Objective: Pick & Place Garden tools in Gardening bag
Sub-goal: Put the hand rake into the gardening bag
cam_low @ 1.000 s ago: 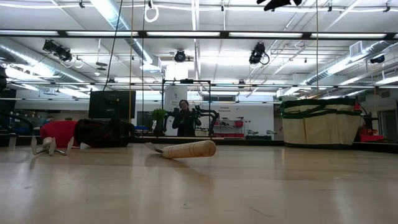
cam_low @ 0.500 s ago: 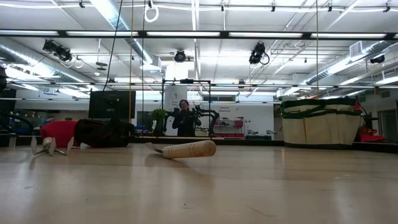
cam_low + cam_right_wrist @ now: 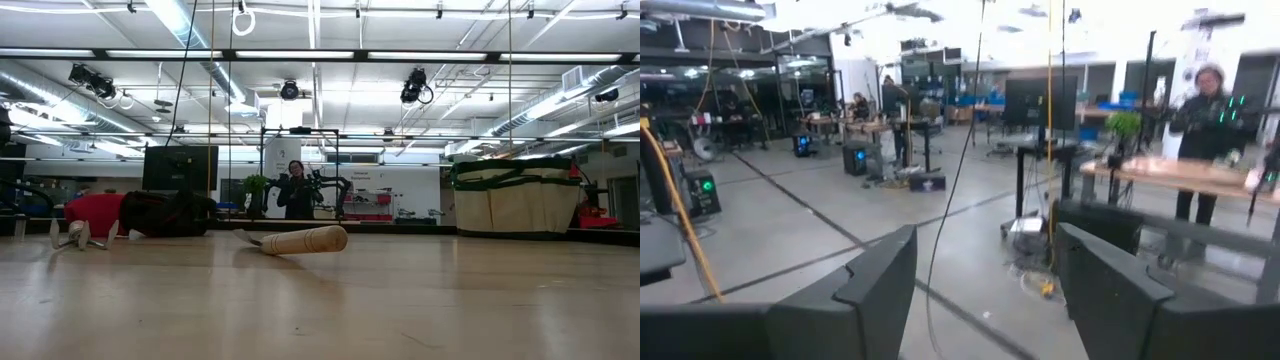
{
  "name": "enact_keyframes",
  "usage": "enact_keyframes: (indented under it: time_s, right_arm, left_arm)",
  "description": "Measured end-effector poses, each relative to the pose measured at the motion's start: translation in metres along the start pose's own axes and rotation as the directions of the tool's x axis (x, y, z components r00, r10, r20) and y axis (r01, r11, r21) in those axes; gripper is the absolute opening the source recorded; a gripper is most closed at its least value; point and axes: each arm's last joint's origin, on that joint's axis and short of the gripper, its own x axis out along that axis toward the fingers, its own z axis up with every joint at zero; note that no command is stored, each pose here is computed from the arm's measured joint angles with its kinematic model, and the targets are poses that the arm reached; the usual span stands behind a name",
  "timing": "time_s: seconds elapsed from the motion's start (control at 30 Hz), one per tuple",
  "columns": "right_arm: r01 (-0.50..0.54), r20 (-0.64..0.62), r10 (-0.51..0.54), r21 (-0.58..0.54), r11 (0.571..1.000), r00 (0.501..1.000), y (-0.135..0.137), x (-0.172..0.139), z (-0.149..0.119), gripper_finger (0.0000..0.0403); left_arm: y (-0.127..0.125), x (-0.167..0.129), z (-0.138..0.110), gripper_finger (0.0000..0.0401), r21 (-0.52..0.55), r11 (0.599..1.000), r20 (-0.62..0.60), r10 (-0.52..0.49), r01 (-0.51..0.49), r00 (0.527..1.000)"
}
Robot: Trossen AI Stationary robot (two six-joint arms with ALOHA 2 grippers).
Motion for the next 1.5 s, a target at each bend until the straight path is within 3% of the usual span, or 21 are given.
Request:
enact_keyframes:
  time_s: [0.37,0.6,0.93,1.17,1.5]
  right_arm:
    - [-0.023,-0.012,0.023,0.03,0.999,1.0,0.001,0.0,-0.001,0.024]
    - [-0.269,-0.132,0.268,0.009,0.963,0.954,0.008,-0.002,-0.013,0.024]
    - [-0.371,-0.231,0.363,0.005,0.928,0.903,0.026,-0.009,-0.022,0.024]
    - [-0.438,-0.26,0.425,0.008,0.899,0.867,0.043,-0.012,-0.026,0.024]
    - [-0.478,-0.305,0.458,0.009,0.878,0.835,0.069,-0.015,-0.034,0.024]
  left_arm:
    - [0.0,0.0,-0.001,0.0177,0.0,1.0,-0.007,-0.002,0.002,1.0]
    - [-0.001,-0.001,-0.01,0.0177,-0.009,1.0,-0.102,-0.015,0.014,0.995]
    - [-0.002,0.005,-0.017,0.0177,-0.034,0.999,-0.17,-0.034,0.028,0.985]
    - [-0.004,0.023,-0.039,0.0177,-0.077,0.997,-0.266,-0.006,-0.016,0.964]
    - [-0.014,0.037,-0.065,0.0177,-0.116,0.993,-0.372,-0.078,0.037,0.925]
